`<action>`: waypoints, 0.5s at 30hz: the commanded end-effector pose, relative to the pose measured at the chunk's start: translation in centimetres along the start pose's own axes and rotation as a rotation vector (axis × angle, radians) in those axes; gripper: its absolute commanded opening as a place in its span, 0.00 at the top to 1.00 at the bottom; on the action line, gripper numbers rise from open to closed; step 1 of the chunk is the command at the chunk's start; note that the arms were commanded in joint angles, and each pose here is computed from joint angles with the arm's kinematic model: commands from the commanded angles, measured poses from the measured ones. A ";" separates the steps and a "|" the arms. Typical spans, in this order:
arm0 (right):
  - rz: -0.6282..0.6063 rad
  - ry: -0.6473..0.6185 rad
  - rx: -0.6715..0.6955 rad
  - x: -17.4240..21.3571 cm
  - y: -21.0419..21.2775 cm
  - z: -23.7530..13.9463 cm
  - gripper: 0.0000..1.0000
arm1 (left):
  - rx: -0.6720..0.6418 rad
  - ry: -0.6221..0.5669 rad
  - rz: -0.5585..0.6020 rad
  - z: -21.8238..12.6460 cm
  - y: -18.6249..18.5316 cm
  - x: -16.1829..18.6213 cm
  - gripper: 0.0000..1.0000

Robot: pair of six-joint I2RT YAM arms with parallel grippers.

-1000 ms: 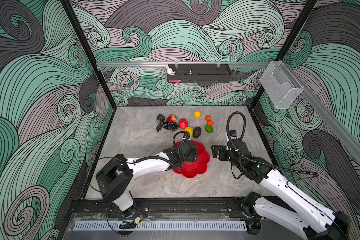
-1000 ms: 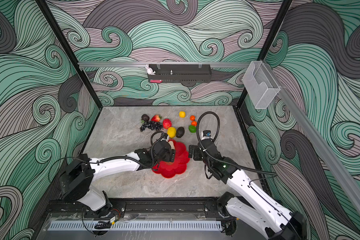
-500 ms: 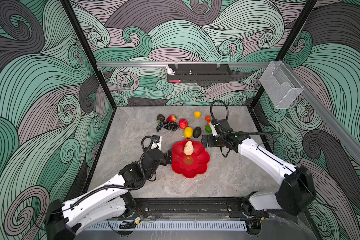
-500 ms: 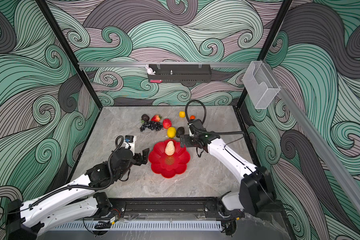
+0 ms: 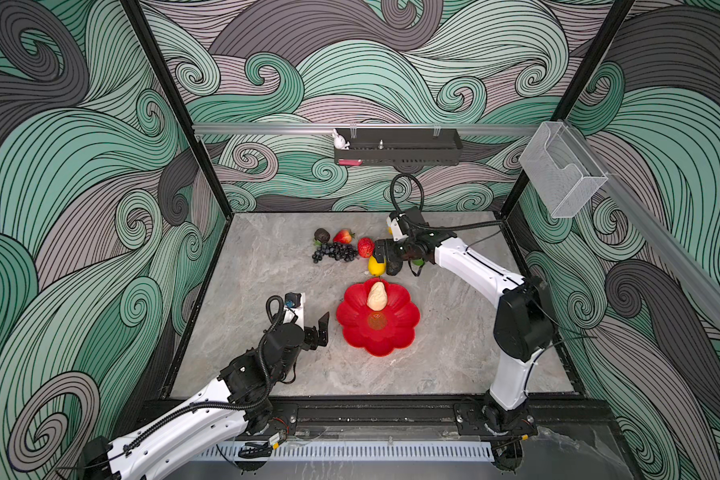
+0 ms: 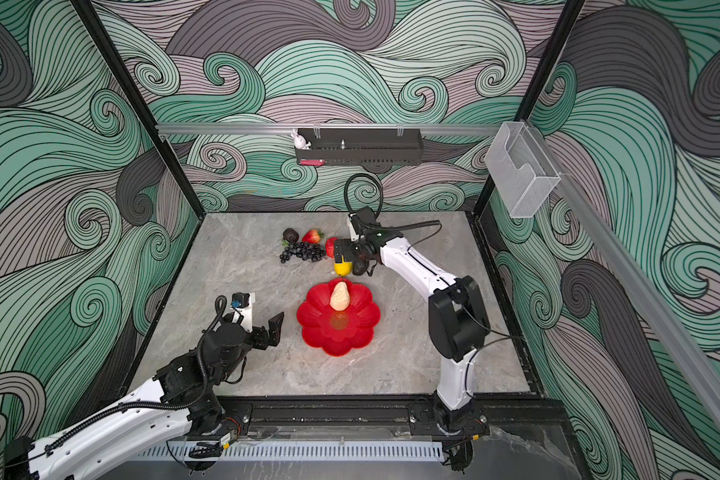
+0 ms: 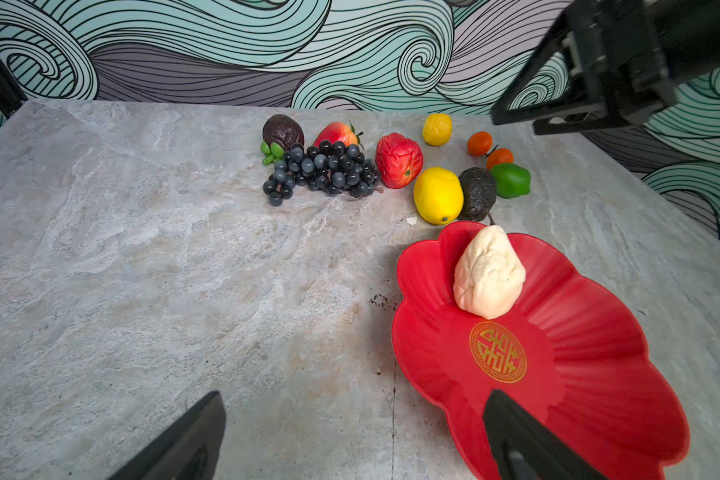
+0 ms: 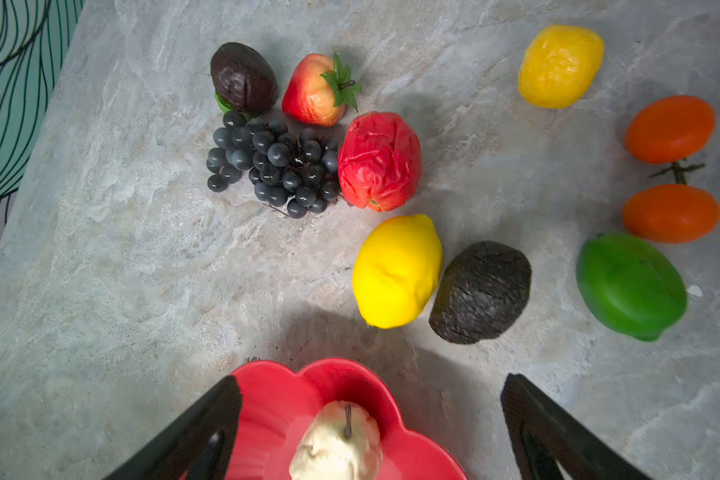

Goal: Place and organize the fake fruits in the fruit bowl
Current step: 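Reach the right gripper to the red apple and grasp it while the left gripper withdraws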

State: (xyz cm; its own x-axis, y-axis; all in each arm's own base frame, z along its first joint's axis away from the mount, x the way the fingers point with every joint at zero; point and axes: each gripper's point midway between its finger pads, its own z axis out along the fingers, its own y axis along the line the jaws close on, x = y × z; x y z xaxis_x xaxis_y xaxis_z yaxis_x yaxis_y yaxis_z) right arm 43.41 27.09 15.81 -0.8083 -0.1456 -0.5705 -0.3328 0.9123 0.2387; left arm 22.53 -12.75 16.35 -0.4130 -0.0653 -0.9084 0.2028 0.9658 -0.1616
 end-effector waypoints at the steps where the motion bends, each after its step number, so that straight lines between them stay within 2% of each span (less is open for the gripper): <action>1: -0.024 0.016 0.010 -0.9 0.3 1.7 0.02 | 0.027 -0.047 -0.018 -0.2 -0.4 -1.1 0.01; 15: -0.064 0.040 0.037 -3.3 -0.2 9.9 0.05 | 0.027 -0.054 -0.066 -0.1 0.5 -0.6 0.01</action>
State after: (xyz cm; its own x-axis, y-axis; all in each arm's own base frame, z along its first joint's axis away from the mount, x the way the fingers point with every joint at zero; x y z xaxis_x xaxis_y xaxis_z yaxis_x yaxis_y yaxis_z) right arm 50.38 31.38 9.86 -0.8104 -0.2031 -0.5495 -0.3637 0.9098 0.2002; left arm 22.59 -12.19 16.23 -0.3884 -0.1123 -0.9146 0.2029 0.9578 -0.2037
